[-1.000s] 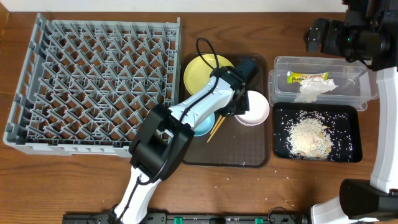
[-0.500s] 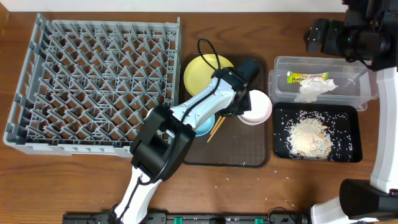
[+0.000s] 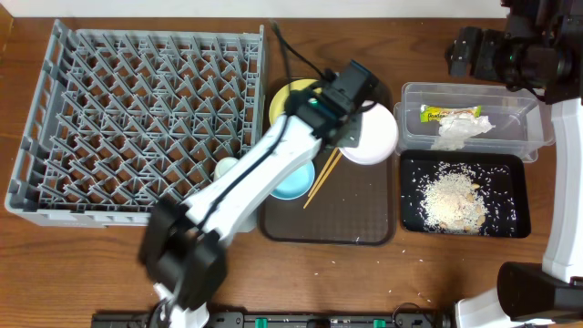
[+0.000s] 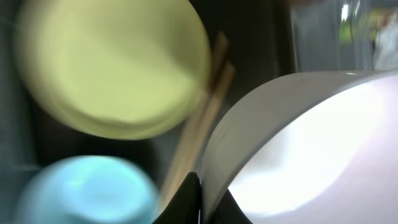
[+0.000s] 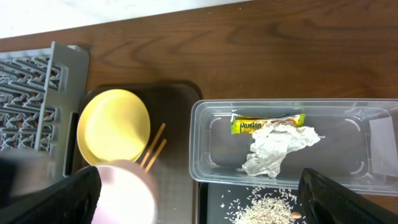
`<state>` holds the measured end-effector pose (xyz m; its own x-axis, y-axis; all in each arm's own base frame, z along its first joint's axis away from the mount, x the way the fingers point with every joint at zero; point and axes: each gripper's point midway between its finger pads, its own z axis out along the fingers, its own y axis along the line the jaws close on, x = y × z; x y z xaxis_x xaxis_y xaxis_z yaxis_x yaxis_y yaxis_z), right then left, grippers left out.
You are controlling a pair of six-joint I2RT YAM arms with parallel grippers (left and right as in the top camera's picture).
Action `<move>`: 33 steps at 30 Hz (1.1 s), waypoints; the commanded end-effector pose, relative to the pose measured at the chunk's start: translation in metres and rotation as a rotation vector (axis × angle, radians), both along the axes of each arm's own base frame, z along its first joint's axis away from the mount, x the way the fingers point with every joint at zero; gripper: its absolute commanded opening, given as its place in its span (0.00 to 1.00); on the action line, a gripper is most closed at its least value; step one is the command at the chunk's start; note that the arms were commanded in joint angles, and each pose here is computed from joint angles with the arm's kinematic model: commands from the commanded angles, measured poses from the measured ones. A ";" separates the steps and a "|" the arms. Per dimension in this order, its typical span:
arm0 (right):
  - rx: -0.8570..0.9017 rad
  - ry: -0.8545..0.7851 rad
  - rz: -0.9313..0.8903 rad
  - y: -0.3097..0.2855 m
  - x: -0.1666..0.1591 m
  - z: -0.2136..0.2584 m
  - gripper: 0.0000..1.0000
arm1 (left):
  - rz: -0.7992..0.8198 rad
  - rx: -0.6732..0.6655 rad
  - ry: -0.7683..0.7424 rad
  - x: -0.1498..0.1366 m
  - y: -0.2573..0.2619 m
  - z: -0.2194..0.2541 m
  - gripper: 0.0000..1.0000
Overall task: Sort waste into correct bins and load items into the dishwasher
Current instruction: 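Carry the pink bowl left and place it in the dish rack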
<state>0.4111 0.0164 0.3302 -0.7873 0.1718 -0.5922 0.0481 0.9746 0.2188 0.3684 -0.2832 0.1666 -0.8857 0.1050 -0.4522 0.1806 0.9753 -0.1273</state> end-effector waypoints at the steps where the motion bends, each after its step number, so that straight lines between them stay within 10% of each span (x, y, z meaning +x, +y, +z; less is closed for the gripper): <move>1: 0.010 0.008 0.002 0.004 0.000 -0.002 0.99 | 0.112 0.337 -0.270 0.030 0.076 0.048 0.07; 9: 0.010 0.008 0.002 0.004 0.000 -0.002 0.99 | 0.462 0.820 -0.490 0.056 0.199 0.108 0.07; 21: 0.010 0.008 0.002 0.004 0.000 -0.002 0.99 | 0.728 1.180 -0.476 0.043 0.307 0.109 0.08; 33: 0.010 0.008 0.002 0.004 0.000 -0.002 0.99 | 0.768 1.151 -0.531 0.029 0.304 0.042 0.07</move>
<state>0.4111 0.0164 0.3302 -0.7873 0.1714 -0.5922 0.0478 0.9747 0.2185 0.3984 0.0261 0.2127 -0.6889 0.2039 -0.6956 -0.5997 0.3789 0.7049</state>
